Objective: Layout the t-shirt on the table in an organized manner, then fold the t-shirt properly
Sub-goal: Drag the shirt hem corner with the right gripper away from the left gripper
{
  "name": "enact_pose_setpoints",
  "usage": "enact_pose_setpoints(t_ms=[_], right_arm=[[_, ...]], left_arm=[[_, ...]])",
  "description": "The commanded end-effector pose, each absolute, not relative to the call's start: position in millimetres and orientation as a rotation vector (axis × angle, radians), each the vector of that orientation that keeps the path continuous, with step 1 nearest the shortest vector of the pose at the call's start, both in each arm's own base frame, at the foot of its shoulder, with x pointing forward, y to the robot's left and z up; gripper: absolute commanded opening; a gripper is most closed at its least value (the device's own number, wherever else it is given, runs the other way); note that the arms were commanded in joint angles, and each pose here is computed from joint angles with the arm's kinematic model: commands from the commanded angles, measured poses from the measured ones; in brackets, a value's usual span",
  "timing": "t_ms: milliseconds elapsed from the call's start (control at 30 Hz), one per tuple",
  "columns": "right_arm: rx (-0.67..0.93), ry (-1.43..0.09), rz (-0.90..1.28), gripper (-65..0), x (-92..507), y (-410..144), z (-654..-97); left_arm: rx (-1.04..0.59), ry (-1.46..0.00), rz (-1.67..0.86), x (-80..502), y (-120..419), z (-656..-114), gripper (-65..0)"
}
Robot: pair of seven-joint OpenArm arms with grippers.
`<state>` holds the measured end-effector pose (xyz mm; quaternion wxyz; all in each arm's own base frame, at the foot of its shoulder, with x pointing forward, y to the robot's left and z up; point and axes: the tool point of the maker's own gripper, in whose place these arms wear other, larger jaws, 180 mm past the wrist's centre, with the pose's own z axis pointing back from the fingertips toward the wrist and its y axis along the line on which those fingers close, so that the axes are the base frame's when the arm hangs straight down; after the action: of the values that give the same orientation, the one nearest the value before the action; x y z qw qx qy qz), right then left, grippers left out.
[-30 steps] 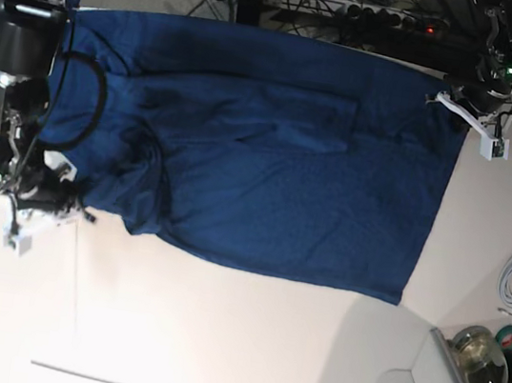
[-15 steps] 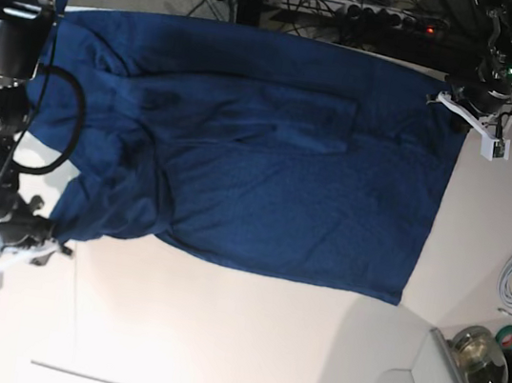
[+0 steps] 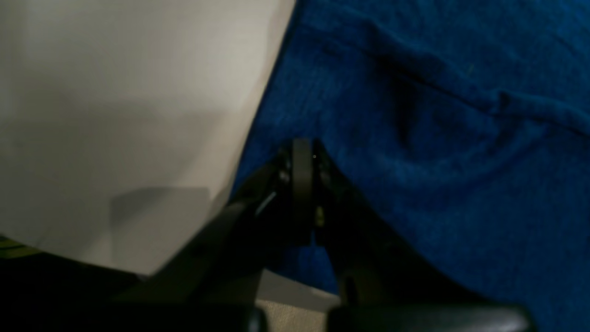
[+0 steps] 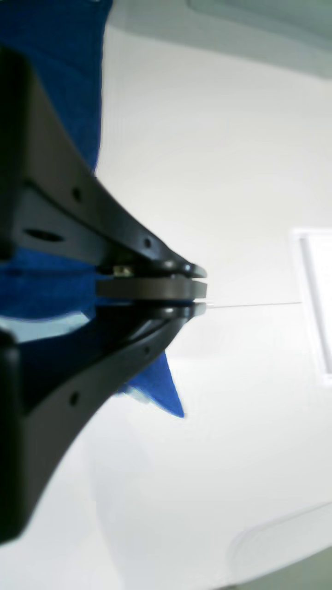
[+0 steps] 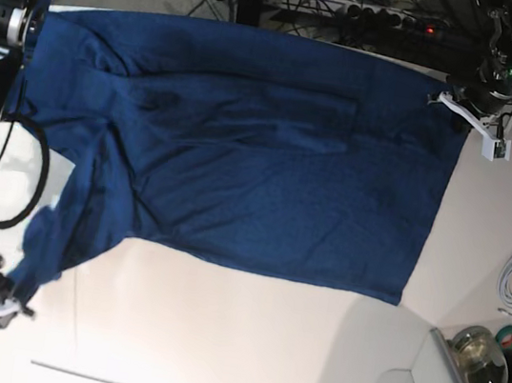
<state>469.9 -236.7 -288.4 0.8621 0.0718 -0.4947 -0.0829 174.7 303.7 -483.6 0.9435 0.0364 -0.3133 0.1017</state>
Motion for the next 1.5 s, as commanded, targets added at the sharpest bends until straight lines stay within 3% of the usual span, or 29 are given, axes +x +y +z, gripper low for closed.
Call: enact_pose_setpoints(t_ms=[0,167,700,1000,1267,1467], right_arm=[[0.134,-1.135,-0.170,-65.0,484,-248,-254],[0.106,-1.263,-0.155,-65.0,493,-260,-227],[0.160,-1.301,-0.031,-65.0,510,-246,-205],[0.141,-1.280,0.254,-65.0,518,-180,-213],[0.164,-1.295,0.286,-65.0,517,-163,-217],[0.206,-1.205,0.413,-65.0,495,-116,-257]], left_arm=[[0.091,-0.646,0.197,176,310,-478,-65.0],[0.135,-0.680,0.238,174,331,-462,-65.0],[0.195,-0.698,0.147,186,328,-410,-65.0],[0.197,-0.678,0.144,178,328,-414,-65.0],[0.200,-0.660,0.143,170,329,-417,-65.0],[0.199,-0.660,0.144,170,328,-417,-65.0]])
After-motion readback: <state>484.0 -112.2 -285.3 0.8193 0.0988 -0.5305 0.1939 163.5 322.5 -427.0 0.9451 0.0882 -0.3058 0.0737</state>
